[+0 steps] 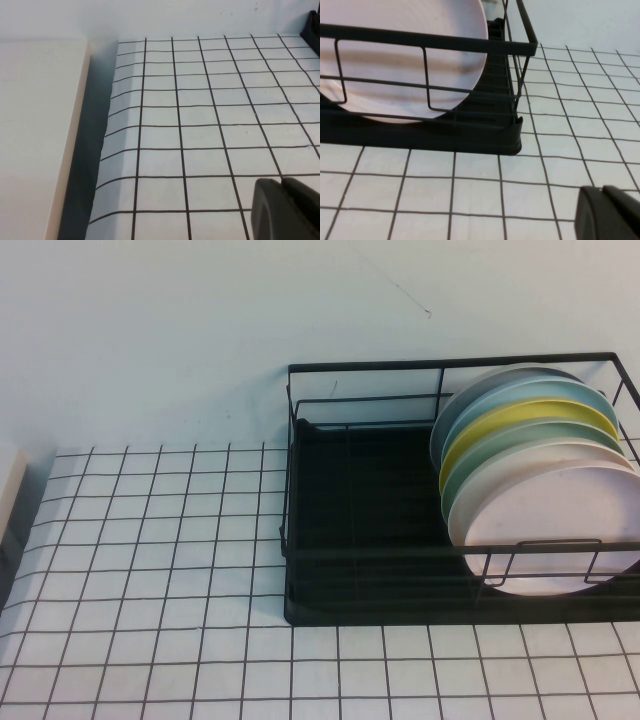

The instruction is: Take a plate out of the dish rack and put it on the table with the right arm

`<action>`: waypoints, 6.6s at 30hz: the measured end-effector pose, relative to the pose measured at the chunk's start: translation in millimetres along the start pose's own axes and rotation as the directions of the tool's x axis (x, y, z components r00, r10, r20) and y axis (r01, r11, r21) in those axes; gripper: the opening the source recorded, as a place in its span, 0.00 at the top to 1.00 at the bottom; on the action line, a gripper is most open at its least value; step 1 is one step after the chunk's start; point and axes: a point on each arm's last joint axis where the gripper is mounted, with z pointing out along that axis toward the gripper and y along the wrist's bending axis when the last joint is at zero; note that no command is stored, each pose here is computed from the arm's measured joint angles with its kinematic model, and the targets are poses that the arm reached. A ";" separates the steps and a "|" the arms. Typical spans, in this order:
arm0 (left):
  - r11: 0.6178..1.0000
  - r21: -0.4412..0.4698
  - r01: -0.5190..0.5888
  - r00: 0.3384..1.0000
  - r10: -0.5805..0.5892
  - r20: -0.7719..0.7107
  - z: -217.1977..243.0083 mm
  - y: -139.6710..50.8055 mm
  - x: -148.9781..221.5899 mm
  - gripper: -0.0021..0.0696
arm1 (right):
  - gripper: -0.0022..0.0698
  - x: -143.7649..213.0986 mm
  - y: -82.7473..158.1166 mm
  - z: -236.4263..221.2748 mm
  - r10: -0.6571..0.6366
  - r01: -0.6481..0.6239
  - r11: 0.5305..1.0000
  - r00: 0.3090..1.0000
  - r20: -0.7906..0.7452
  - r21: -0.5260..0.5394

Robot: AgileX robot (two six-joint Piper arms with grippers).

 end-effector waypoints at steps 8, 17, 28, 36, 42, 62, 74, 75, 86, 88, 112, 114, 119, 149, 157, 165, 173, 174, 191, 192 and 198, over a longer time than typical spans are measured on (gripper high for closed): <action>1.000 0.000 0.000 1.000 0.000 0.000 0.0 0.0 0.0 0.98 | 0.97 0.0 0.0 0.0 0.000 0.000 1.000 1.000 0.000 0.000; 1.000 0.000 0.000 1.000 0.000 0.000 0.0 0.0 0.0 0.98 | 0.97 0.0 0.0 0.0 0.000 0.000 1.000 1.000 0.000 0.000; 1.000 0.000 0.000 1.000 0.000 0.000 0.0 0.0 0.0 0.98 | 0.97 0.1 0.0 0.0 0.000 0.000 1.000 1.000 -0.001 0.000; 1.000 0.000 0.000 1.000 0.000 0.000 0.0 0.0 0.0 0.98 | 0.97 0.2 0.0 0.0 0.000 0.000 1.000 1.000 -0.002 0.000; 1.000 0.000 0.000 1.000 0.000 0.000 0.0 0.0 0.0 0.98 | 0.97 0.2 0.0 0.0 0.000 0.000 1.000 1.000 -0.002 0.000; 1.000 0.000 0.000 1.000 0.000 0.000 0.0 0.0 0.0 0.98 | 0.97 -27.7 -3.4 -4.1 -0.011 -0.002 0.999 0.947 0.321 0.041; 1.000 0.000 0.000 1.000 0.000 0.000 0.0 0.0 0.0 0.98 | 0.97 -73.1 -9.2 -38.8 0.017 -0.095 0.995 0.566 0.824 0.044; 1.000 0.000 0.000 1.000 0.000 0.000 0.0 0.0 0.0 0.98 | 0.97 -74.3 -10.4 -40.8 0.037 -0.118 0.993 0.541 0.840 0.032; 1.000 0.000 0.000 1.000 0.000 0.000 0.0 0.0 0.0 0.98 | 0.97 -88.9 -12.6 -43.9 0.110 -0.157 0.988 0.649 0.753 -0.009; 1.000 0.000 0.000 1.000 0.000 0.000 0.0 0.0 0.0 0.98 | 0.97 -99.4 -12.5 -49.8 0.108 -0.141 0.990 0.714 0.691 -0.008; 1.000 0.000 0.000 1.000 0.000 0.000 0.0 0.0 0.0 0.98 | 0.95 -179.7 13.3 72.5 -0.506 0.415 0.761 0.861 -0.056 -0.498; 1.000 0.000 0.000 1.000 0.000 0.000 0.0 0.0 0.0 0.98 | 0.90 -181.4 18.7 88.3 -0.515 0.431 0.719 0.857 -0.002 -0.545; 1.000 0.000 0.000 1.000 0.000 0.000 0.0 0.0 0.0 0.98 | 0.54 -180.3 25.1 128.6 -0.577 0.502 0.622 0.813 0.082 -0.601; 1.000 0.000 0.000 1.000 0.000 0.000 0.0 0.0 0.0 0.98 | 0.86 -153.7 18.8 219.7 -0.701 0.600 0.574 0.712 0.045 -0.557; 1.000 0.000 0.000 1.000 0.000 0.000 0.0 0.0 0.0 0.98 | 0.87 -185.6 18.8 202.9 -0.658 0.620 0.612 0.743 0.119 -0.491; 1.000 0.000 0.000 1.000 0.000 0.000 0.0 0.0 0.0 0.98 | 0.88 -249.7 19.1 160.0 -0.517 0.597 0.699 0.803 0.297 -0.394; 1.000 0.000 0.000 1.000 0.000 0.000 0.0 0.0 0.0 0.98 | 0.89 -290.5 21.5 103.9 -0.345 0.502 0.755 0.851 0.396 -0.422; 1.000 0.000 0.000 1.000 0.000 0.000 0.0 0.0 0.0 0.98 | 0.89 -291.7 22.8 96.8 -0.317 0.475 0.754 0.868 0.382 -0.454; 1.000 0.000 0.000 1.000 0.000 0.000 0.0 0.0 0.0 0.98 | 0.89 -168.4 23.7 144.5 -0.495 -0.102 0.691 0.654 -0.571 -0.716; 1.000 0.000 0.000 1.000 0.000 0.000 0.0 0.0 0.0 0.98 | 0.89 -159.9 23.5 151.2 -0.491 -0.119 0.703 0.633 -0.599 -0.701; 1.000 0.000 0.000 1.000 0.000 0.000 0.0 0.0 0.0 0.98 | 0.89 -126.8 24.9 181.9 -0.442 -0.182 0.751 0.575 -0.688 -0.635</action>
